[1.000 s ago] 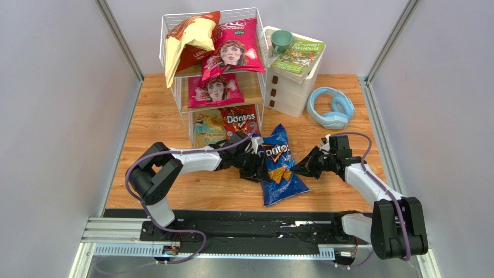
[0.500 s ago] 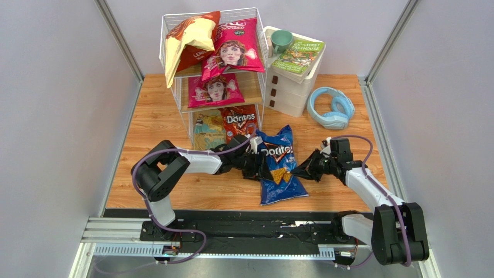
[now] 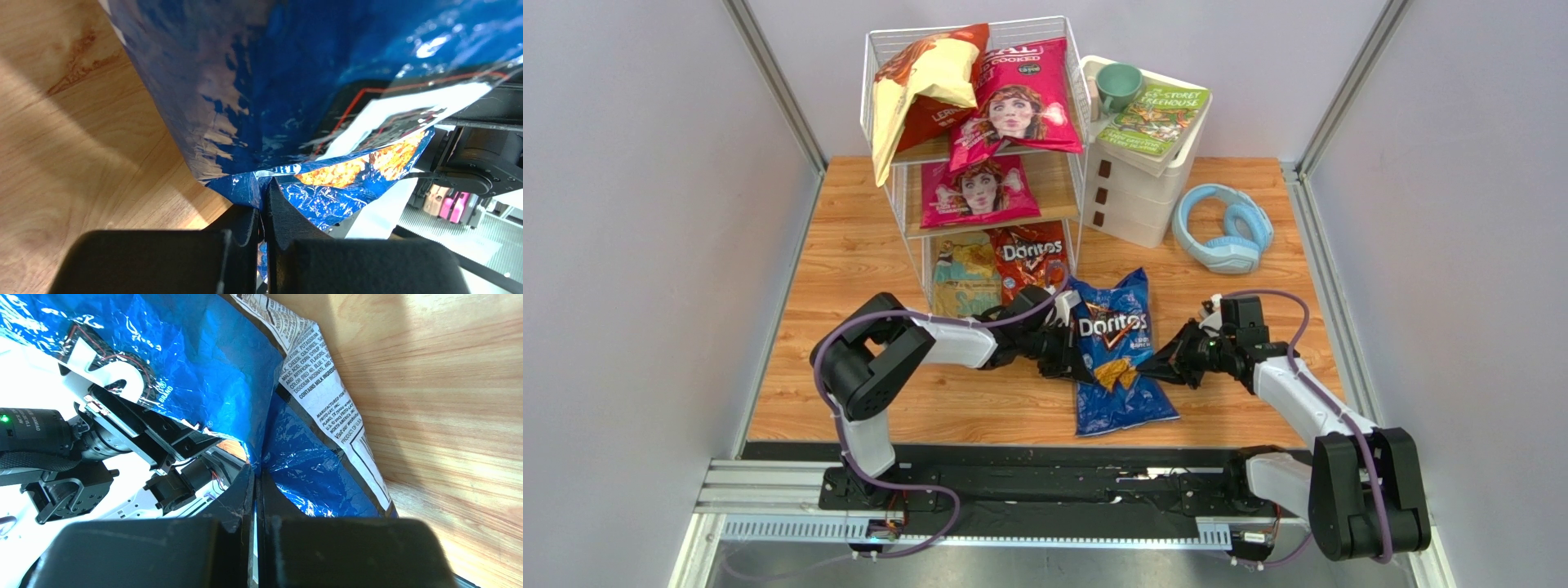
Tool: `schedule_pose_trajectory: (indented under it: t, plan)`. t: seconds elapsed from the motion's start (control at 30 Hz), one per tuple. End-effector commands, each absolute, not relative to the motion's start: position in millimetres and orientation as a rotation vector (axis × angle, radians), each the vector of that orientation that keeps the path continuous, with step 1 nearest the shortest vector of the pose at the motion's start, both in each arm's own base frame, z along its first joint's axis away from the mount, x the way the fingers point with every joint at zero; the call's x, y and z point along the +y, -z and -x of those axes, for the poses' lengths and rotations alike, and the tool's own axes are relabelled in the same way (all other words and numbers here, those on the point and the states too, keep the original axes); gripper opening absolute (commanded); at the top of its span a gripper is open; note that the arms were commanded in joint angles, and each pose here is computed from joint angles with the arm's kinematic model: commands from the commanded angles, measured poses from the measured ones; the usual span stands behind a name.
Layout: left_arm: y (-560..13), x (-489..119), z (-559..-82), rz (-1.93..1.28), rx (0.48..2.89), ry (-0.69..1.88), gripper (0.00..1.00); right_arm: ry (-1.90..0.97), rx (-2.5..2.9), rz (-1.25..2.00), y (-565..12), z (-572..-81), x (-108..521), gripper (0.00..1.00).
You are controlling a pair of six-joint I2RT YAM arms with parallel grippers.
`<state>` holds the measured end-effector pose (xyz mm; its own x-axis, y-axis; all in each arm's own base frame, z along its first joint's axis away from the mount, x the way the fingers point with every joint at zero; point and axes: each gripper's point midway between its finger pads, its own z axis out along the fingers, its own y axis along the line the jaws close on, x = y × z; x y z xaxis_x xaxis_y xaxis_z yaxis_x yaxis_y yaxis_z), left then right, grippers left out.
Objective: Place and organize the chips bags onto the shelf
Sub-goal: Pick up the potato chip from the center of the board.
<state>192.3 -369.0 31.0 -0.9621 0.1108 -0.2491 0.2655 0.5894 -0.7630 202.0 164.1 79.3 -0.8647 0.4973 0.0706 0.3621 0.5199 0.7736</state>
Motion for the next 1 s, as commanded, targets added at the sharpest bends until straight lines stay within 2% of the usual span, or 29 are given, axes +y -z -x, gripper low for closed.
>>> schedule_pose_trajectory:
  t: [0.0,0.03,0.13,0.17,0.2,0.27,0.3,0.53,0.6,0.7,0.97]
  plan:
    - [-73.6,-387.0,-197.7,-0.416,2.517,1.409,0.0,-1.328,2.507,-0.646,-107.1,-216.9,168.8,0.0]
    - [-81.3,-389.8,-200.1,-0.424,2.501,1.421,0.0,-1.326,2.49,-0.637,-114.2,-222.2,168.4,0.04]
    - [-98.3,-394.4,-202.0,-0.423,2.475,1.454,0.0,-1.323,2.455,-0.634,-130.4,-227.1,164.4,0.32]
    - [-107.6,-395.7,-202.6,-0.427,2.454,1.467,0.0,-1.325,2.443,-0.641,-138.3,-228.0,162.7,0.36]
    - [-111.8,-395.7,-202.8,-0.414,2.459,1.468,0.0,-1.322,2.401,-0.646,-150.2,-228.9,158.2,0.45]
    - [-133.3,-399.0,-208.1,-0.401,2.426,1.484,0.0,-1.295,2.371,-0.669,-165.3,-226.4,151.4,0.51]
    - [-139.5,-398.1,-211.0,-0.355,2.433,1.491,0.0,-1.267,2.353,-0.684,-170.5,-225.9,145.2,0.61]
    - [-180.5,-417.7,-230.2,-0.304,2.4,1.616,0.0,-1.188,2.349,-0.83,-183.2,-186.0,133.4,0.72]
    - [-171.1,-425.8,-235.3,-0.28,2.44,1.628,0.0,-1.176,2.303,-0.885,-184.5,-174.9,129.7,0.72]
    - [-163.6,-440.7,-247.9,-0.287,2.454,1.644,0.0,-1.135,2.184,-0.99,-191.6,-166.6,119.1,0.81]
    - [-157.1,-463.5,-268.9,-0.295,2.475,1.644,0.0,-1.162,2.107,-1.241,-170.3,-139.9,114.3,0.78]
